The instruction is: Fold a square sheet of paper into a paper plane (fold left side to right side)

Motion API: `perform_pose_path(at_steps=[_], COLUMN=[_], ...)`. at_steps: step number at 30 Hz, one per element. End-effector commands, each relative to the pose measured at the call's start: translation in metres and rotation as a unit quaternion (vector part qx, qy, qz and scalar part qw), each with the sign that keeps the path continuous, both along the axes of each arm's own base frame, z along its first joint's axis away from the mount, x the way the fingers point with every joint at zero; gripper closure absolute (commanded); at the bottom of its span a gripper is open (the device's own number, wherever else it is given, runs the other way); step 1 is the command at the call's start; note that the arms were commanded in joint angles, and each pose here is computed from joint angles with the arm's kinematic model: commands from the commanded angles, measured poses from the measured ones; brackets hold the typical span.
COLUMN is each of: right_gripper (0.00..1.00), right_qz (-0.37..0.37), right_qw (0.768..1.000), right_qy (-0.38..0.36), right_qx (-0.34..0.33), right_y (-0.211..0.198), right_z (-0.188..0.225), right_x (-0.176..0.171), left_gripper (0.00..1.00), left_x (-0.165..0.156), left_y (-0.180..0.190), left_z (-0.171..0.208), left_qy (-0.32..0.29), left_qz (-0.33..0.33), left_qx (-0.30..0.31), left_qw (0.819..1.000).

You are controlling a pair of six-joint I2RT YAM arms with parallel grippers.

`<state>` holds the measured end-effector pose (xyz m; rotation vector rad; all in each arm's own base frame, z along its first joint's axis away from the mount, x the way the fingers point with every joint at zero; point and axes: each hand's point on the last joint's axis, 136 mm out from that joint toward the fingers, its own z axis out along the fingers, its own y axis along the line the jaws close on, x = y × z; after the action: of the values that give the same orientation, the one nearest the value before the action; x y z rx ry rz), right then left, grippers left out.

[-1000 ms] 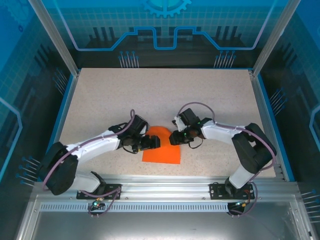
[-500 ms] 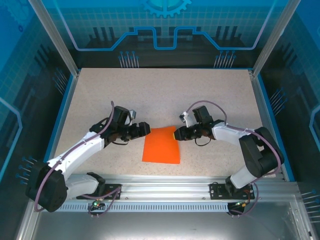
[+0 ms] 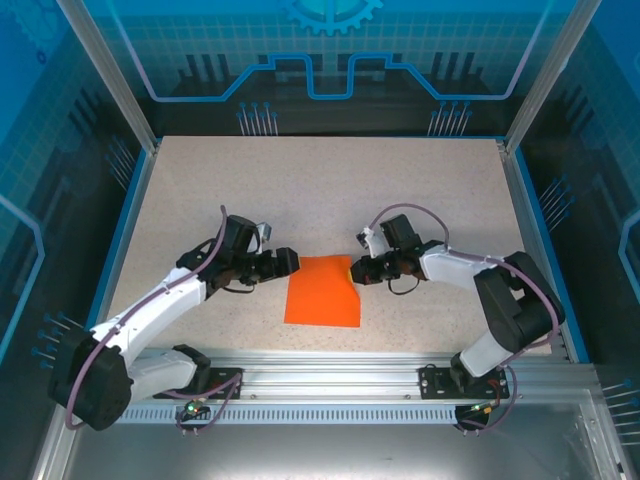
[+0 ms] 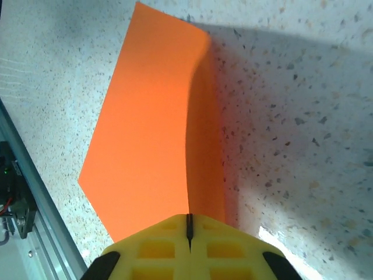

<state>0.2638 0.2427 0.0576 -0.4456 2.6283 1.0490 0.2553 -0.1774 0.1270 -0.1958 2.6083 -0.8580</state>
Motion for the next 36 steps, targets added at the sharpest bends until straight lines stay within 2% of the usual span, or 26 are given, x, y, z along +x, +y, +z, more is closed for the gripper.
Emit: perform_pose_path(at_steps=[1,5,9,11,15,19,24,27,30,36], right_gripper=[1.0,1.0,1.0,1.0,1.0,1.0,1.0,1.0,1.0,1.0], right_qz=[0.01,0.024,0.053,0.075,0.115,0.131,0.167,0.175,0.179,0.179], right_qw=[0.999,0.992,0.974,0.963,0.925,0.887,0.845,0.831,0.825,0.827], right_qy=[-0.047,-0.124,-0.214,-0.257,-0.363,-0.44,-0.503,-0.524,-0.533,-0.532], right_qx=[0.002,0.022,0.046,0.041,0.01,-0.044,-0.072,-0.067,-0.054,-0.027], right_y=[-0.002,-0.008,-0.02,-0.026,-0.039,-0.058,-0.068,-0.069,-0.068,-0.064], right_z=[0.026,0.069,0.13,0.155,0.22,0.26,0.286,0.297,0.305,0.31], right_x=[0.008,0.011,0.007,-0.002,-0.018,-0.033,-0.053,-0.063,-0.07,-0.073], left_gripper=[0.15,0.14,0.1,0.08,0.05,0.05,0.04,0.04,0.05,0.09], left_x=[-0.001,0.002,0.007,0.009,0.012,0.016,0.019,0.017,0.01,0.001], left_y=[0.002,-0.003,-0.011,-0.012,-0.019,-0.032,-0.047,-0.057,-0.068,-0.077], left_z=[0.009,0.026,0.07,0.095,0.141,0.173,0.195,0.206,0.211,0.212], left_qy=[-0.017,-0.052,-0.142,-0.194,-0.296,-0.366,-0.408,-0.418,-0.416,-0.401], left_qz=[-0.013,-0.028,-0.055,-0.07,-0.107,-0.154,-0.207,-0.241,-0.284,-0.329], left_qx=[0.001,-0.013,-0.043,-0.048,-0.054,-0.063,-0.069,-0.084,-0.105,-0.121], left_qw=[1.0,0.998,0.987,0.977,0.947,0.916,0.886,0.872,0.858,0.846])
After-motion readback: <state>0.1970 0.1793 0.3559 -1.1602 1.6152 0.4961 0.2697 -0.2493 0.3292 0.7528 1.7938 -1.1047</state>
